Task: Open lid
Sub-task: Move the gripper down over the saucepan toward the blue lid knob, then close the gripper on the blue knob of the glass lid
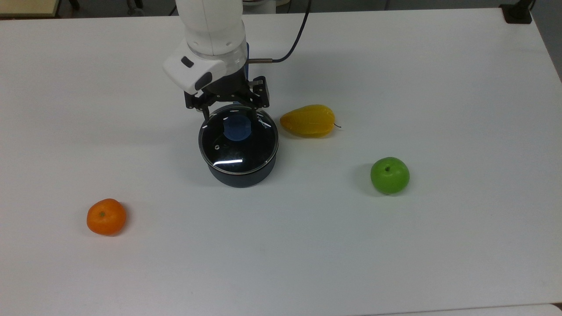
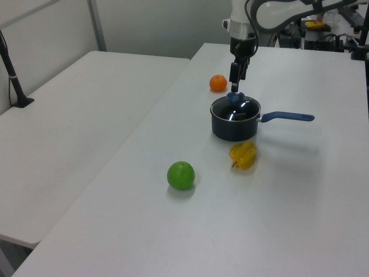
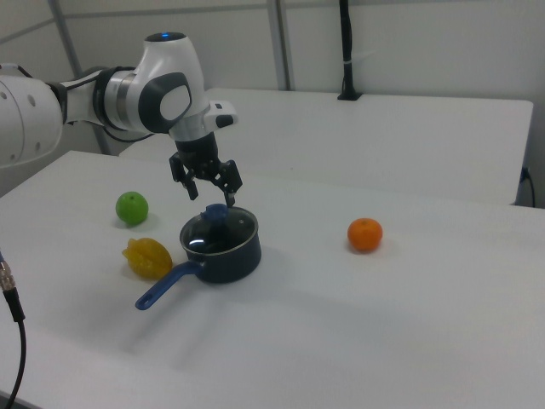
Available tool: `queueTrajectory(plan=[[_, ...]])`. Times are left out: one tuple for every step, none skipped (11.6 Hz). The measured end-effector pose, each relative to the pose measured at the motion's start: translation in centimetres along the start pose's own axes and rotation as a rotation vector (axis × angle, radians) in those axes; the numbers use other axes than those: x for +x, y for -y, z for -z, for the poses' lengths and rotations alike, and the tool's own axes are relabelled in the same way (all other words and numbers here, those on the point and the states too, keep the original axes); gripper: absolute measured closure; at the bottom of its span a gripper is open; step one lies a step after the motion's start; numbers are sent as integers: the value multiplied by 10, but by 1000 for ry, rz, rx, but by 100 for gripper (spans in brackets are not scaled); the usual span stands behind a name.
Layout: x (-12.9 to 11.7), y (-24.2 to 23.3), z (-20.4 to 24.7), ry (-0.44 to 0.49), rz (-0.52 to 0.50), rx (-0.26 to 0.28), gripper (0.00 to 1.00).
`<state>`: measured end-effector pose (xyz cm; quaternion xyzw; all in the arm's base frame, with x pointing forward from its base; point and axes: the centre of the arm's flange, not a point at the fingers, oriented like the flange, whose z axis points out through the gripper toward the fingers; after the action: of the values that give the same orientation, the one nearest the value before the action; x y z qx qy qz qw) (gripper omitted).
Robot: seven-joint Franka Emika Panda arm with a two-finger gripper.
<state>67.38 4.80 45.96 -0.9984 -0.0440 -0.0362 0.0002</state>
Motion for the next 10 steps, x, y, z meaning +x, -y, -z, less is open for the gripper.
queueTrajectory(plan=[[1, 2, -5, 7, 3, 0, 0], [1, 2, -10, 14, 4, -1, 0], [2, 2, -15, 20, 4, -2, 0], [2, 2, -18, 25, 4, -3, 0], [2, 1, -20, 28, 5, -5, 0], [2, 1, -22, 30, 5, -5, 0], [3, 1, -24, 28, 5, -5, 3], [5, 2, -28, 22, 6, -5, 3], [6, 2, -32, 23, 7, -5, 4], [6, 3, -34, 25, 8, -5, 10]])
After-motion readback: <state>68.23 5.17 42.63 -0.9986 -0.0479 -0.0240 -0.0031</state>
